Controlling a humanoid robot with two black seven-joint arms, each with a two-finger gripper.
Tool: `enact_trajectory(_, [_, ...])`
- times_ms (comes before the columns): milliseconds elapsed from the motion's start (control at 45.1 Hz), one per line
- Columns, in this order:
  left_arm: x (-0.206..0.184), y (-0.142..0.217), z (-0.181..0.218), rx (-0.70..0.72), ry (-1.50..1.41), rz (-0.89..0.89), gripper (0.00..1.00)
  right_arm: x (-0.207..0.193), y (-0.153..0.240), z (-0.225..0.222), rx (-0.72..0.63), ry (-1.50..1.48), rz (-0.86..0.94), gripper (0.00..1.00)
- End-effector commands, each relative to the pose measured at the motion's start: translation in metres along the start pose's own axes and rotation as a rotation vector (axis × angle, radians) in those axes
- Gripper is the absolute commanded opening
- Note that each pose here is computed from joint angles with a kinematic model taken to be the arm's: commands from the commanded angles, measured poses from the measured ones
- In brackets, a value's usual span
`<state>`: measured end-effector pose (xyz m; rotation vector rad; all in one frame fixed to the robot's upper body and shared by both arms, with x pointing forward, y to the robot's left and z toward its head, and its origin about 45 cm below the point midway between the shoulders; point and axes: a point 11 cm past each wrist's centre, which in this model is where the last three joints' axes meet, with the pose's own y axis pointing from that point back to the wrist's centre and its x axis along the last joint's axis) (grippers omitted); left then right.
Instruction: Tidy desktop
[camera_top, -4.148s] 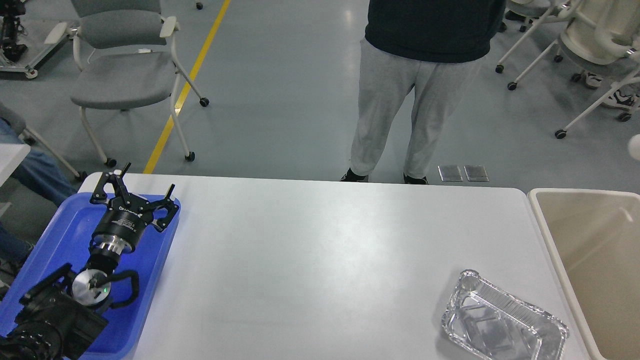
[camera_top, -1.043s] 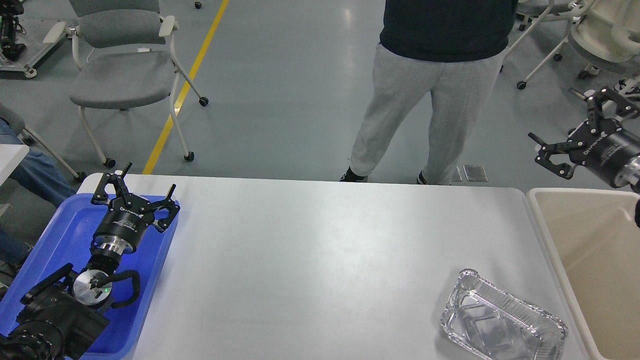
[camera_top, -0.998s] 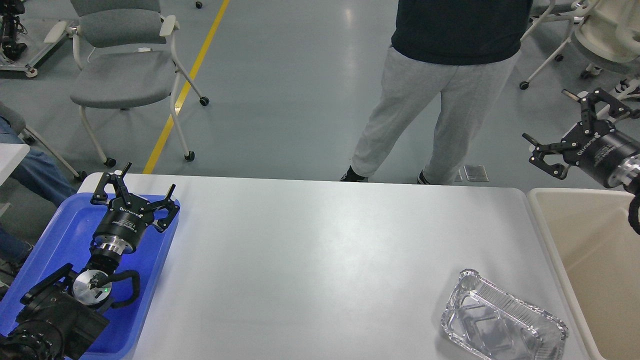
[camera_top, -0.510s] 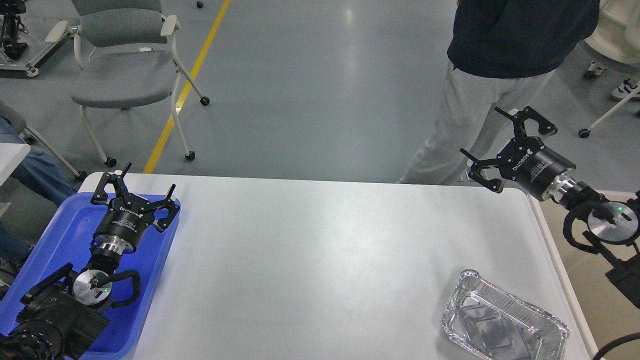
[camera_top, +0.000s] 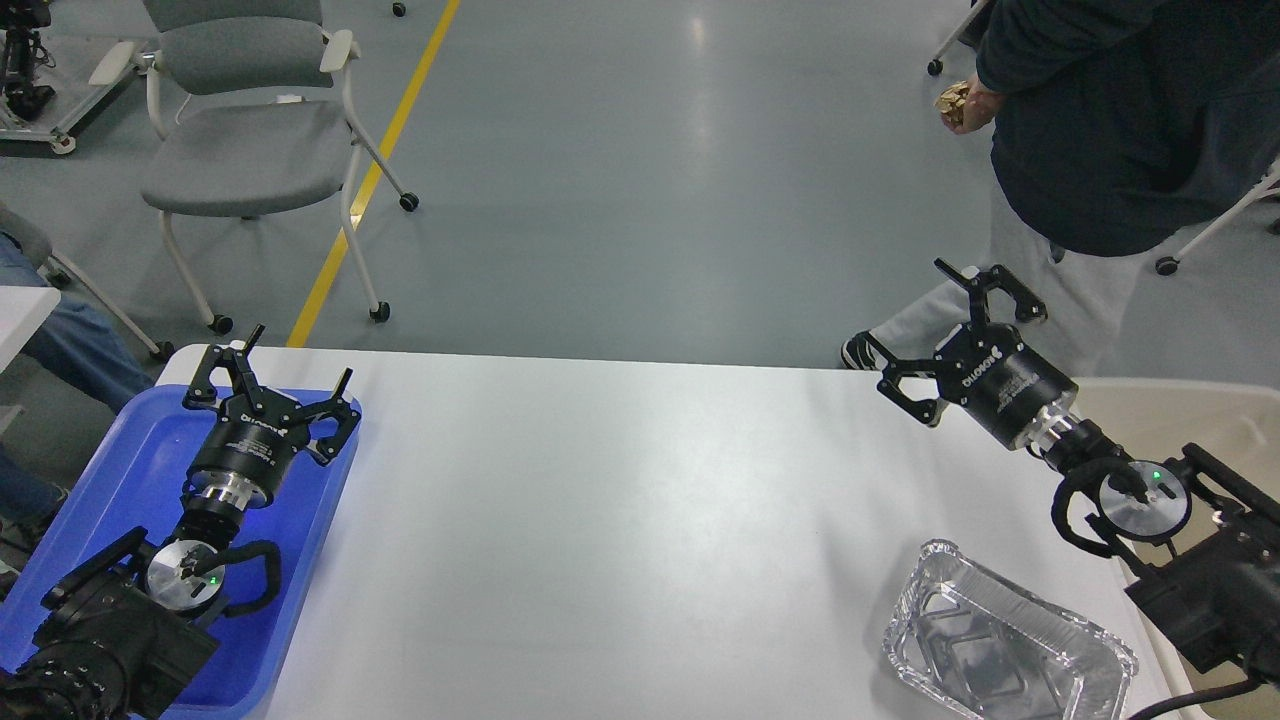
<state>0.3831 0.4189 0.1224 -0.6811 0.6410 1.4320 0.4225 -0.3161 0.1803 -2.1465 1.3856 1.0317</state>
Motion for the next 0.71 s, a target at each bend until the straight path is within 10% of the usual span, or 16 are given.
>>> enact_trajectory(0, [0.0, 0.0, 0.0, 0.001, 0.0, 0.0, 1.0, 0.024, 0.01, 0.023, 0.016, -0.053, 0.035, 1.0])
enact_trajectory(688, [0.0, 0.0, 0.0, 0.001, 0.0, 0.0, 1.0, 0.06, 0.038, -0.006, 0.051, -0.001, 0.128, 1.0])
